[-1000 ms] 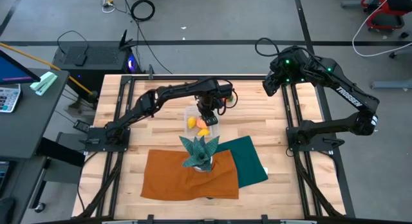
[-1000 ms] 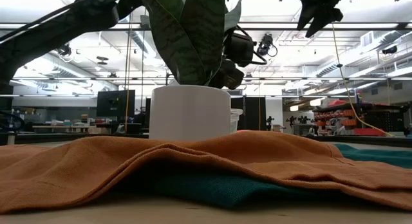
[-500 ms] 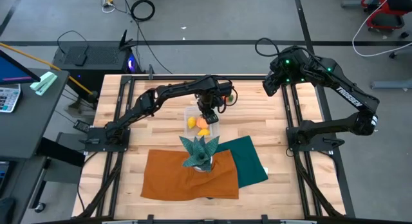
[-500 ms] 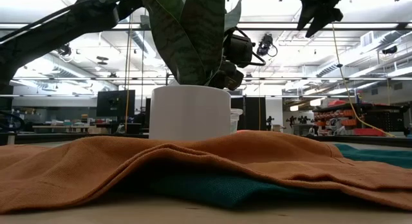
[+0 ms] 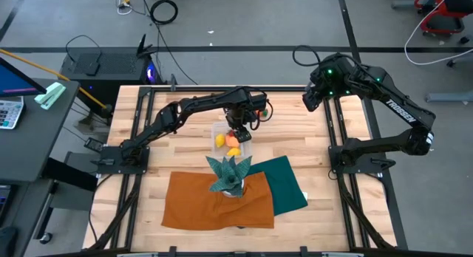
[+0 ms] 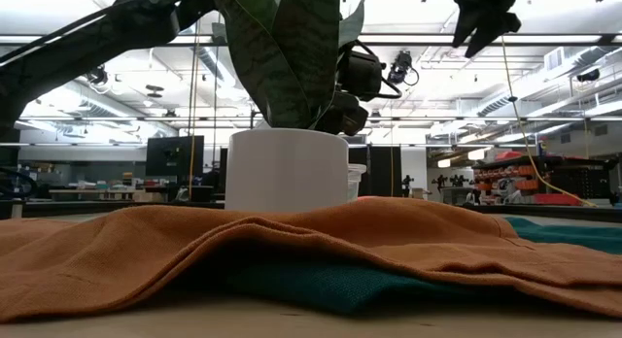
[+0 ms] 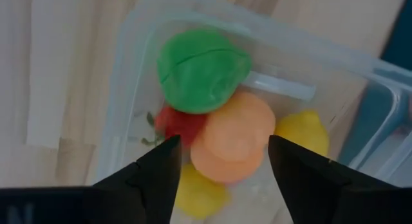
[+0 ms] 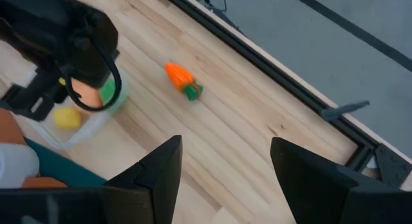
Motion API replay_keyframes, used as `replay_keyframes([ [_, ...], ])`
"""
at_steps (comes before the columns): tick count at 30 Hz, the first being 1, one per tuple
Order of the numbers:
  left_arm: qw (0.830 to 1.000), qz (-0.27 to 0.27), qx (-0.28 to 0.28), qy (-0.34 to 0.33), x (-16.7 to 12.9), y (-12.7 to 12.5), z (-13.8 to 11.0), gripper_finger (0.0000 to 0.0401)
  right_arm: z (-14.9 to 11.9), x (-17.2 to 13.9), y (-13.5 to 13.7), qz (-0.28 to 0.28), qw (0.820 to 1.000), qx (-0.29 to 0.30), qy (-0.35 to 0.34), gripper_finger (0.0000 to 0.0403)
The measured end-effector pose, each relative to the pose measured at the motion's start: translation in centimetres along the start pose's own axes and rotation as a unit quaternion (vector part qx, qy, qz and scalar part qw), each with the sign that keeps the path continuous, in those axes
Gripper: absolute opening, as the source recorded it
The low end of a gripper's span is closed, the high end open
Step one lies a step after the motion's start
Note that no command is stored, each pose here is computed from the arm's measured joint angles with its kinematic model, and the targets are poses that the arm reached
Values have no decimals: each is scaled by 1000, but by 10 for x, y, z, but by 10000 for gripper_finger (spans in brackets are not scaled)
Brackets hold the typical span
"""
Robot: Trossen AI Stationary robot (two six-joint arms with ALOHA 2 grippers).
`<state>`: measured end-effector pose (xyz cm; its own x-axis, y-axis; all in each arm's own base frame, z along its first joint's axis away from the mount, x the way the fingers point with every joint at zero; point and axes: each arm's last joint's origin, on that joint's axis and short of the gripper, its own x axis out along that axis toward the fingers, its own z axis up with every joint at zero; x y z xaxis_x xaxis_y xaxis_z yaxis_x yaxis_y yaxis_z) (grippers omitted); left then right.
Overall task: Pick and placing Produce into tupperware
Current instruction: Put the orange carrot into the transparent bin
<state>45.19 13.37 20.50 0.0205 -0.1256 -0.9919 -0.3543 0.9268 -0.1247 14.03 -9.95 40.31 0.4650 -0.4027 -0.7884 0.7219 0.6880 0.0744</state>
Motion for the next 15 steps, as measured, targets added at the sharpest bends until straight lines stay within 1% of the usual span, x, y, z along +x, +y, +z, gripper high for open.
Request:
replay_keyframes([
  [3,1000,0,-4,-2,-7,1,-3,241,-3,0,-1,-3,1000,-1,13,204],
  [6,999,-1,-13,-31,-22,2,-4,233,-3,0,-1,-3,1000,-1,16,204],
  [9,996,-6,-24,-83,-39,4,-3,221,-4,0,-1,-4,1000,-2,20,204],
  [11,991,-11,-32,-130,-58,7,-4,211,-4,0,-1,-4,1000,-1,20,204],
  [15,973,-12,-43,-227,-102,16,-10,186,-5,0,-1,-6,1000,-2,27,204],
])
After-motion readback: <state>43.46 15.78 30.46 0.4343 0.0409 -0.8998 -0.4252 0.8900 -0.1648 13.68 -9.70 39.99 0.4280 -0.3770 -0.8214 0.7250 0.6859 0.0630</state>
